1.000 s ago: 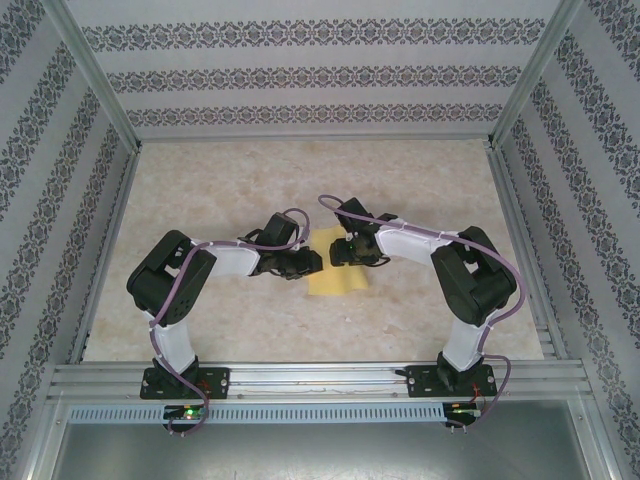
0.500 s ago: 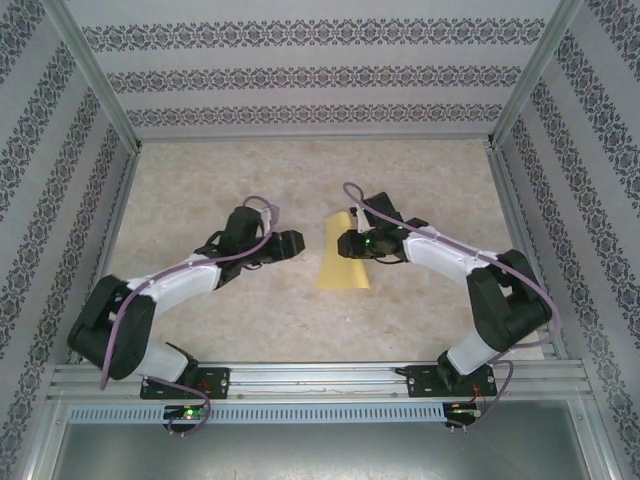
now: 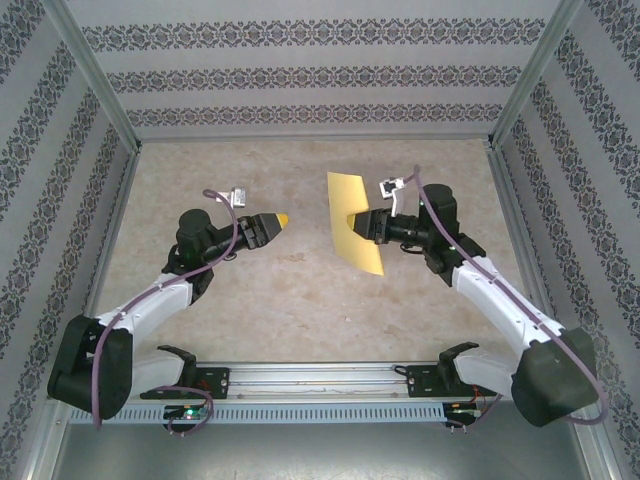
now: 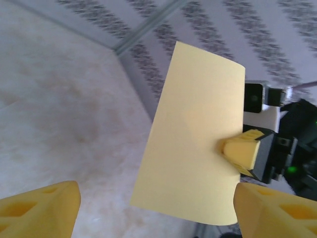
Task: Fold a paper plane with a square sheet of paper (fold left side to right side)
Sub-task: Pick up the square sheet of paper from the center of the table, then place a square sheet of paper at the center of the table.
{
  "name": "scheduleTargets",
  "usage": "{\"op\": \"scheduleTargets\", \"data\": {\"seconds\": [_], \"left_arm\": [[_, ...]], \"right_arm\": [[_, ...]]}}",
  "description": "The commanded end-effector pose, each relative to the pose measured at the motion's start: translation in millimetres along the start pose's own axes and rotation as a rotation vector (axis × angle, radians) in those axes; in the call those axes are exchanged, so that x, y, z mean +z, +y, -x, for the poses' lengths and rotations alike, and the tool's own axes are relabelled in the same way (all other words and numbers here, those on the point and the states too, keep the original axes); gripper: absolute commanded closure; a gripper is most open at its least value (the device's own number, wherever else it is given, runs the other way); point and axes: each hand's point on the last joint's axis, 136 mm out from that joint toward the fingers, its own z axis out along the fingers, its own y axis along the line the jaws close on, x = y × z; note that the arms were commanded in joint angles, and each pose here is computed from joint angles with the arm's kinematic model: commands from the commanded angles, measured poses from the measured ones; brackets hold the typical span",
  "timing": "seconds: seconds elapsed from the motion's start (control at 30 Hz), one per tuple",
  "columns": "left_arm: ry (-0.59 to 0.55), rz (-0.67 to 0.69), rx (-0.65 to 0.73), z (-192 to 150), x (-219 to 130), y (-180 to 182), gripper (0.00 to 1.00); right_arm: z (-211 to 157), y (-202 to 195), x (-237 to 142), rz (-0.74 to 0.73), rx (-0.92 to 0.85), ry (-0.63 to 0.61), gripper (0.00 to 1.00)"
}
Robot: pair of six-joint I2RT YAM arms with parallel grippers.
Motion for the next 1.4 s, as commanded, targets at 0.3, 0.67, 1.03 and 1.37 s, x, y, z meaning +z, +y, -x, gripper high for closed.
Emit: {"op": "scheduleTargets", "data": {"seconds": [0.3, 0.67, 1.03, 1.37], "left_arm": [[0.094, -0.320, 0.107, -2, 26, -77, 0.15], [0.152, -0.332, 0.099, -14, 47, -78, 0.26], [0.161, -0.283, 0.090, -17, 50, -67, 0.91], [0.237, -0.069, -0.054, -42, 56, -13, 1.00]], "right_arm": [[23, 77, -7, 0.288, -0.049, -0.071, 0.74], [14, 71, 8, 0.289, -0.026, -0.036, 0.74], [13, 52, 7, 0.223, -0.010, -0.057, 0.72], [-6, -6, 1, -0.052, 0.025, -0.059, 0.44]]}}
